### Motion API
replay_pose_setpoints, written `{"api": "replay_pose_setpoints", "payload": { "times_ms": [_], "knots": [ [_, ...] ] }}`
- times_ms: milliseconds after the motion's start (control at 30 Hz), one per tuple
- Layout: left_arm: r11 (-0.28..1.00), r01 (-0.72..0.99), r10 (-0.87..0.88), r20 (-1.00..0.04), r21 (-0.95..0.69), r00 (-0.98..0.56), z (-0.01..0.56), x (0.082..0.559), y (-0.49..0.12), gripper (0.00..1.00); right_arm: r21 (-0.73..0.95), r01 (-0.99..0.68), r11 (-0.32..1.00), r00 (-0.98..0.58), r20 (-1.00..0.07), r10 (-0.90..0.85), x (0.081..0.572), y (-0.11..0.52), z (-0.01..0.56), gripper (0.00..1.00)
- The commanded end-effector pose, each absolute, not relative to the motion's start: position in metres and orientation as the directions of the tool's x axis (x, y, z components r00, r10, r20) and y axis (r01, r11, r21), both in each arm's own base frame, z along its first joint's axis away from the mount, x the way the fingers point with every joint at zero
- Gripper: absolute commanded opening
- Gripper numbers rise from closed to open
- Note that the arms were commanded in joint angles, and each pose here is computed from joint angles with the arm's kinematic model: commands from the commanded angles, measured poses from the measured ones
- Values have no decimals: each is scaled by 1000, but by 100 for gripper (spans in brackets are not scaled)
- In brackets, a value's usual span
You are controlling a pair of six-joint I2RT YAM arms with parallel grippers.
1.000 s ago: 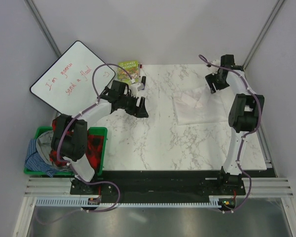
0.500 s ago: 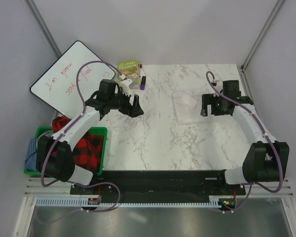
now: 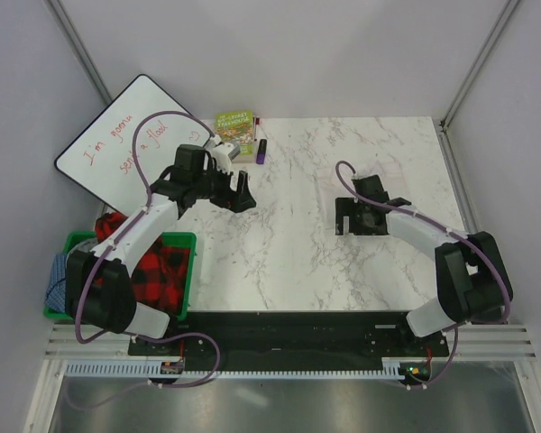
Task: Fold and stack the long sleeve shirts
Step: Neatly place the folded shirt to the corner
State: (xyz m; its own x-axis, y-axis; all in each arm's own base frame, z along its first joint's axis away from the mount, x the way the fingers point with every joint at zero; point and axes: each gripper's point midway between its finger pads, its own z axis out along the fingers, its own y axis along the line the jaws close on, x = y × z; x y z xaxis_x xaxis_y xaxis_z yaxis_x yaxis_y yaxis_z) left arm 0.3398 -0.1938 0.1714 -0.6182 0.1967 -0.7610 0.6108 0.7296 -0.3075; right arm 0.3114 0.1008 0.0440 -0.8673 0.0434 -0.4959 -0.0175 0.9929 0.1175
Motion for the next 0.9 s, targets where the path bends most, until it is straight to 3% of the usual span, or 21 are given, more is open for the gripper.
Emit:
{"api": "replay_pose_setpoints", "payload": {
  "times_ms": [0,233,400,600,867],
  "knots": [
    [744,588,161,-769,-317,-618,184,339,-190,93,131,94,987,-828,-540,151,334,110,40,98],
    [743,580,147,-765,-333,-627,186,340,-190,93,132,169,977,-836,-505,213,346,118,17,98],
    [748,575,143,-766,-332,-627,186,342,-186,94,128,199,972,-788,-568,237,381,111,28,98],
    [753,571,140,-768,-327,-625,186,344,-181,94,115,181,977,-762,-611,214,426,83,37,98],
    [756,564,133,-766,-332,-629,182,346,-177,94,87,183,979,-793,-576,200,461,42,14,98]
  ]
}}
